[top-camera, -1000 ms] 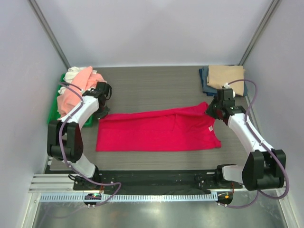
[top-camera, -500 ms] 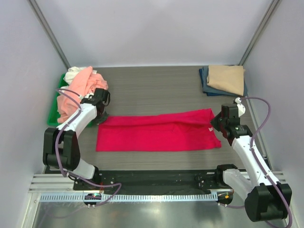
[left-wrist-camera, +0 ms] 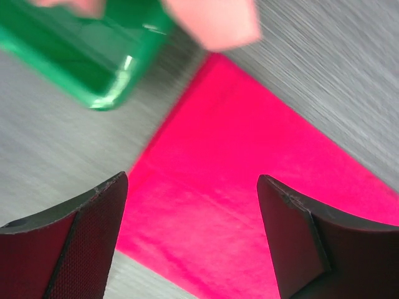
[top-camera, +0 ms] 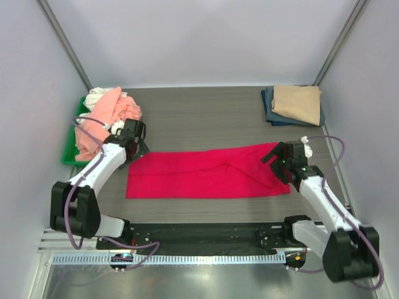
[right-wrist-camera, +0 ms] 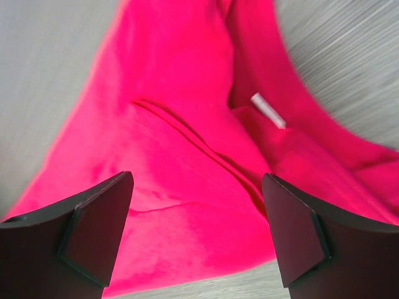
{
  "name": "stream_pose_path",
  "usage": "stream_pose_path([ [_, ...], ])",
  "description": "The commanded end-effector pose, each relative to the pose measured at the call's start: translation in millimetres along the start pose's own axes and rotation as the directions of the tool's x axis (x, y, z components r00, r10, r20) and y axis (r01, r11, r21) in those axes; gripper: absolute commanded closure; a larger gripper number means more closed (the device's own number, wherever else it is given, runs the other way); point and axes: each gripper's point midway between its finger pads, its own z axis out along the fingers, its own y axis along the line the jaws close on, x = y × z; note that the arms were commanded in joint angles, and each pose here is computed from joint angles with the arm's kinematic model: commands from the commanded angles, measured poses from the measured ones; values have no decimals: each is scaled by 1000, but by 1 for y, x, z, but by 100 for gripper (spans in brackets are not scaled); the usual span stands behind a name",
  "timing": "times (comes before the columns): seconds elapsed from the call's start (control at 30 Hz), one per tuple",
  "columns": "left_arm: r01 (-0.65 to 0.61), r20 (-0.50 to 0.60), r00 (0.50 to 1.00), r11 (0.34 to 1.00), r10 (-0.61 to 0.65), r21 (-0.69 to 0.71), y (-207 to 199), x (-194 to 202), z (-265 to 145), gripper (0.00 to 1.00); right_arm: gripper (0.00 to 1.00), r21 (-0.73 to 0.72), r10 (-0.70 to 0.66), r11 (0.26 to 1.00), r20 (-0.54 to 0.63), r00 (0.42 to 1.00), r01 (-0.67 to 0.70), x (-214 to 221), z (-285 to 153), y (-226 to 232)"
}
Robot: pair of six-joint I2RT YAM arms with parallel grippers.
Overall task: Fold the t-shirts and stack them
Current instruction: Fold the tshirt
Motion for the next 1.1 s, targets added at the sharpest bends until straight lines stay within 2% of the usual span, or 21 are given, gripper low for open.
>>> stream_pose_path([
  [0.0, -71, 17, 997, 995, 70, 65, -39, 3, 7, 16, 9, -31, -4, 1000, -78, 997, 2, 16, 21, 24],
  [0.03, -98, -2, 995, 992, 99, 82, -51, 11, 10, 16, 9, 9, -15, 1000, -116, 993, 16, 27, 33, 19],
  [0.17, -204, -129, 968, 974, 216, 98, -72, 52, 33, 20, 9, 13, -45, 999, -175, 984, 48, 54, 51, 32],
  [0.2, -222, -177, 955, 970, 237, 99, -73, 68, 40, 22, 9, 11, -47, 999, -170, 984, 50, 56, 55, 36],
  [0.37, -258, -273, 920, 959, 282, 120, -65, 114, 38, 24, 9, 45, -84, 995, -189, 978, 94, 54, 83, 50],
  [0.47, -258, -285, 913, 955, 290, 145, -61, 135, 23, 24, 8, 6, -131, 991, -156, 979, 134, 36, 94, 79],
  [0.5, -255, -305, 909, 958, 285, 135, -53, 147, 21, 25, 8, 16, -147, 988, -188, 971, 153, 41, 107, 80],
  [0.53, -262, -307, 904, 953, 298, 153, -52, 157, 13, 24, 9, -30, -171, 985, -167, 971, 168, 27, 112, 107],
  [0.6, -258, -335, 894, 954, 295, 152, -41, 176, 8, 25, 9, 2, -198, 979, -240, 950, 205, 39, 138, 108],
  [0.63, -241, -338, 895, 953, 291, 182, -46, 187, -2, 25, 10, -43, -231, 973, -211, 950, 228, 26, 145, 139],
  [0.73, -207, -411, 861, 945, 299, 254, -48, 233, -19, 25, 11, -80, -290, 957, -297, 910, 279, 45, 180, 165],
  [0.8, -169, -453, 835, 930, 311, 327, -62, 262, -32, 25, 11, -102, -319, 948, -321, 892, 303, 53, 193, 177],
  [0.83, -188, -448, 819, 906, 358, 380, -69, 281, -45, 25, 11, -131, -329, 944, -329, 885, 302, 58, 208, 190],
  [0.9, -162, -478, 803, 902, 356, 400, -78, 304, -58, 25, 11, -177, -371, 927, -323, 870, 330, 65, 221, 208],
  [0.93, -164, -459, 795, 870, 396, 466, -93, 318, -73, 25, 11, -221, -390, 917, -312, 867, 332, 66, 234, 227],
  [1.0, -169, -491, 753, 850, 439, 499, -99, 343, -92, 25, 11, -257, -419, 901, -308, 854, 350, 72, 247, 243],
  [1.03, -173, -492, 743, 841, 453, 513, -104, 348, -98, 25, 11, -314, -430, 884, -260, 865, 345, 60, 247, 274],
  [1.07, -165, -491, 733, 823, 471, 544, -114, 351, -111, 25, 11, -292, -430, 891, -303, 850, 347, 76, 269, 261],
])
